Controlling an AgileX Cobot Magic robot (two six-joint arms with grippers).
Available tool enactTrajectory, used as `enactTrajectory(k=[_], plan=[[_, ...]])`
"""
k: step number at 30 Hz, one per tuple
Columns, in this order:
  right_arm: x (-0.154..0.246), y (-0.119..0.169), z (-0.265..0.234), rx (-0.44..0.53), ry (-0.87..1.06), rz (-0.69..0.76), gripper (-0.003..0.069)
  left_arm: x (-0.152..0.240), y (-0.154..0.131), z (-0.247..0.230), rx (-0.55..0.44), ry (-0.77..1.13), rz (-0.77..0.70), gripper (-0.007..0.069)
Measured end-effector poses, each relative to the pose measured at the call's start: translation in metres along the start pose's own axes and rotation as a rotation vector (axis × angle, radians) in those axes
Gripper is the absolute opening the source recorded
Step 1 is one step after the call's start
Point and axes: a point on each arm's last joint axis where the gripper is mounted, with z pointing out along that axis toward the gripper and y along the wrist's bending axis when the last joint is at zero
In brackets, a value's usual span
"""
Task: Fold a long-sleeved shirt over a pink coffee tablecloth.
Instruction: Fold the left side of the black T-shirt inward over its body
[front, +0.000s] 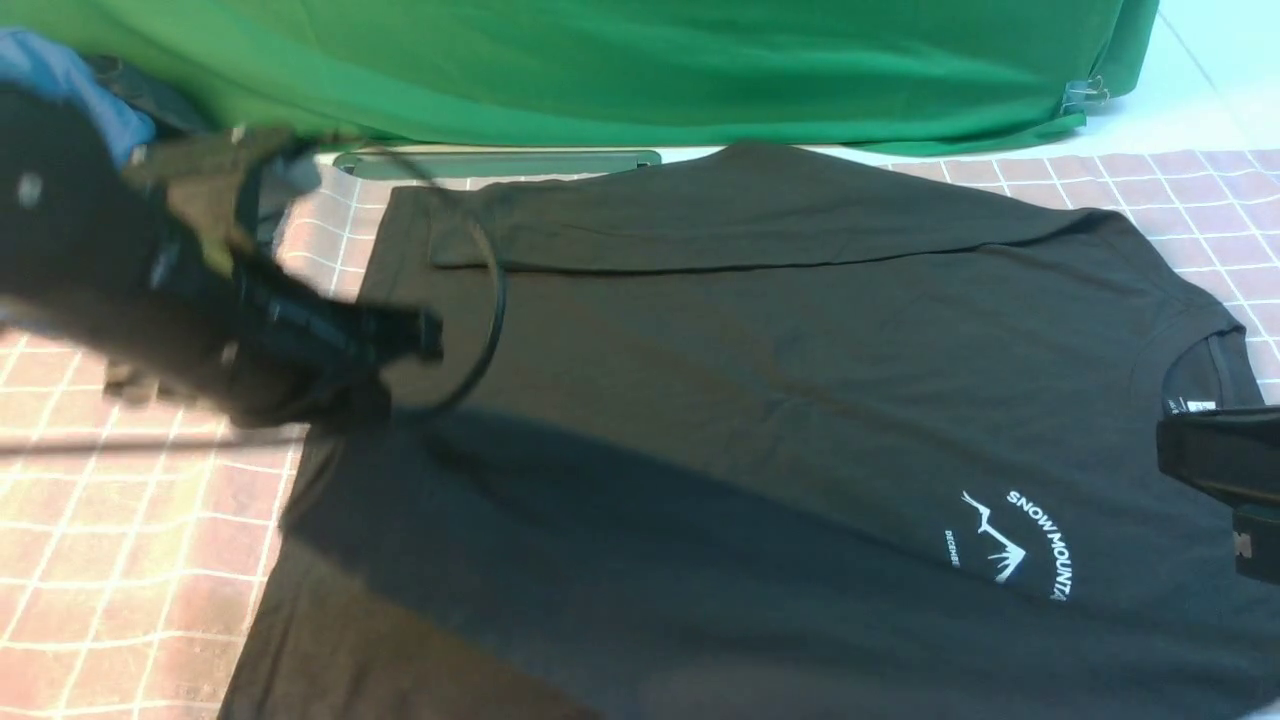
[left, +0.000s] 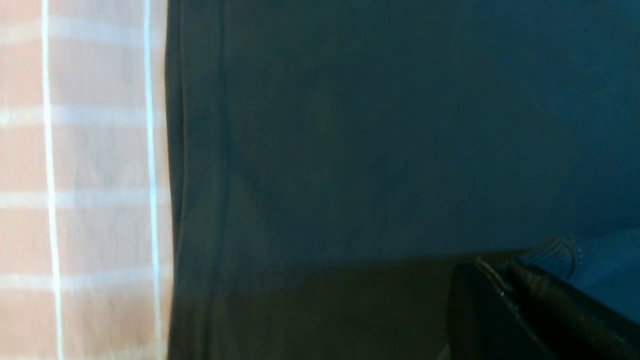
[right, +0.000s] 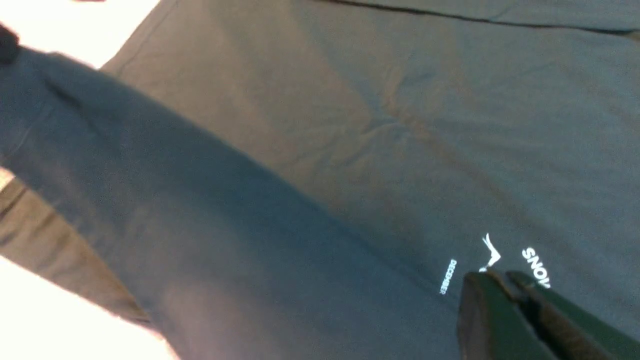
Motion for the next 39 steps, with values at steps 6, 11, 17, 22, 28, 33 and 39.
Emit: enactTrajectory(k=[6, 11, 17, 22, 28, 33, 39], plan=[[-0.001, 0.000, 0.000, -0.001, -0.010, 0.000, 0.0057, -0.033, -0.006, 0.014, -0.044, -0.034, 0.039, 0.0032], [-0.001, 0.000, 0.000, -0.001, -0.010, 0.000, 0.0064, -0.056, -0.010, 0.031, -0.064, -0.068, 0.067, 0.0032], [-0.001, 0.000, 0.000, -0.001, -0.010, 0.001, 0.0071, -0.077, -0.013, 0.051, -0.091, -0.110, 0.107, 0.0032], [-0.001, 0.000, 0.000, -0.001, -0.008, 0.002, 0.0071, -0.089, -0.012, 0.068, -0.139, -0.132, 0.162, 0.0032], [0.000, 0.000, 0.000, 0.000, -0.004, 0.002, 0.0071, -0.097, -0.011, 0.089, -0.175, -0.162, 0.224, 0.0032], [0.000, 0.000, 0.000, 0.000, -0.001, 0.002, 0.0071, -0.104, -0.012, 0.100, -0.175, -0.215, 0.263, 0.0032], [0.000, 0.000, 0.000, 0.000, 0.001, 0.002, 0.0071, -0.110, -0.011, 0.113, -0.177, -0.275, 0.307, 0.0032]])
